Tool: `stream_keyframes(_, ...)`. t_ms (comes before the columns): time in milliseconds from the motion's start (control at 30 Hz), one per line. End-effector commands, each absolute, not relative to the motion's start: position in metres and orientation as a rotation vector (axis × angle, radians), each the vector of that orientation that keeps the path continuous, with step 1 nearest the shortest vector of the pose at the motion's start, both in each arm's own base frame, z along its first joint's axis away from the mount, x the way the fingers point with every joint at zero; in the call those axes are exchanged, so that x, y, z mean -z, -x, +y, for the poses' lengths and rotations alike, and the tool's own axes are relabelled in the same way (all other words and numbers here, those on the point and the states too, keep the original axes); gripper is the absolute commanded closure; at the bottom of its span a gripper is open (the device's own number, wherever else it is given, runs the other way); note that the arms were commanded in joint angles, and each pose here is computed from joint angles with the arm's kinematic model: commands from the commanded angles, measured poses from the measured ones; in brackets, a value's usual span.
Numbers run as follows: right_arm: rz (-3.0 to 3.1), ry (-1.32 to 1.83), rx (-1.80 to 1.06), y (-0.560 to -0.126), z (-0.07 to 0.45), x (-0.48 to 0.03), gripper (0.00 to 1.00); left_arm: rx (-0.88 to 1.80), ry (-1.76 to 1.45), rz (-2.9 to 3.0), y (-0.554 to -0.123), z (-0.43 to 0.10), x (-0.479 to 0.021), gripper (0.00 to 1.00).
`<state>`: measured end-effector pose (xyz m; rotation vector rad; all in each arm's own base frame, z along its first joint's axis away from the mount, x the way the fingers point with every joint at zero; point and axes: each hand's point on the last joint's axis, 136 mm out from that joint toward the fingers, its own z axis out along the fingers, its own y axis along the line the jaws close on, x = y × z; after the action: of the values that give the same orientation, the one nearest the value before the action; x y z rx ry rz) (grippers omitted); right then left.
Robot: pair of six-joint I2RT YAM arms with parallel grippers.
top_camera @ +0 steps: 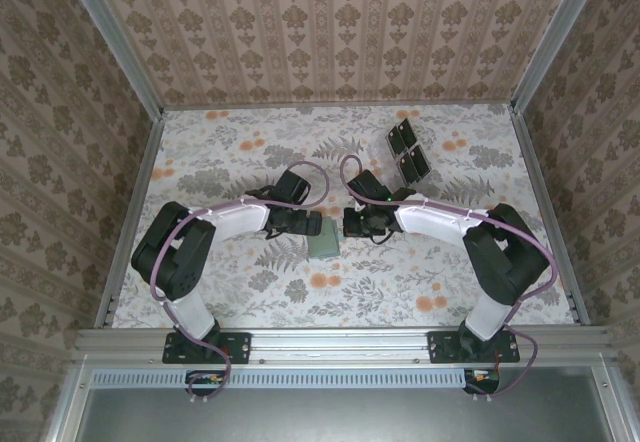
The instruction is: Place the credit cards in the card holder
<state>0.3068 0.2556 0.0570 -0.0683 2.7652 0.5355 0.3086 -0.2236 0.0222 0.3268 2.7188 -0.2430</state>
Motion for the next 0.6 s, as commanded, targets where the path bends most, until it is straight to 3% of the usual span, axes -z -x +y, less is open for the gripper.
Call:
stream_keyframes(0,2.724,0.090,-0.631,-0.303,0.264,-0.076,1.00,0.189,-0.323,2.789,-0.294,-0.210,-0.003,0.00)
stream_keyframes(567,2.728,0.124,-0.827,-0.309,0.309,-0.075,1.00,0.219,-0.330,2.789,-0.292,-0.215,-0.003,0.00)
